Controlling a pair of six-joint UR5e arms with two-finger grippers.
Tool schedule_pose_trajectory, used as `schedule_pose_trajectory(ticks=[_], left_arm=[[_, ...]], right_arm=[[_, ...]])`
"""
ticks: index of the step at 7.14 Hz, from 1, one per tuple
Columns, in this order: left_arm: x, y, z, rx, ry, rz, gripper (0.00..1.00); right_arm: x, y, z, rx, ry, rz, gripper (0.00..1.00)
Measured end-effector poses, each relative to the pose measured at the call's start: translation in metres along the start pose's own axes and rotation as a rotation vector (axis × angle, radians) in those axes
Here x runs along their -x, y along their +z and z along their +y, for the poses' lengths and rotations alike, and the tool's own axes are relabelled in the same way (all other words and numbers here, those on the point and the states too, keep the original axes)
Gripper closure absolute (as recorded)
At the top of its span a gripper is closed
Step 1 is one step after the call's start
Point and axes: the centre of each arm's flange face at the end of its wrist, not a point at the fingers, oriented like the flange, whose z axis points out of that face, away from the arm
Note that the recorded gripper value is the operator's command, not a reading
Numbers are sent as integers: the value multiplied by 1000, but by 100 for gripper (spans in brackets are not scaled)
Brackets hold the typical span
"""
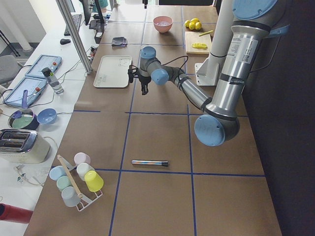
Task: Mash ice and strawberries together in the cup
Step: 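Carry the strawberry with the left gripper over the blue cup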
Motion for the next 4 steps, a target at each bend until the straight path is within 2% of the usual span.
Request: schedule_pose_trajectory(ticks=[2,4], left_arm=[[-93,8,57,20,-54,50,100],[-153,29,81,20,-85,58,100]], right_arm=[[-45,-4,32,7,43,-30,1],[-74,-6,51,0,49,-43,1]])
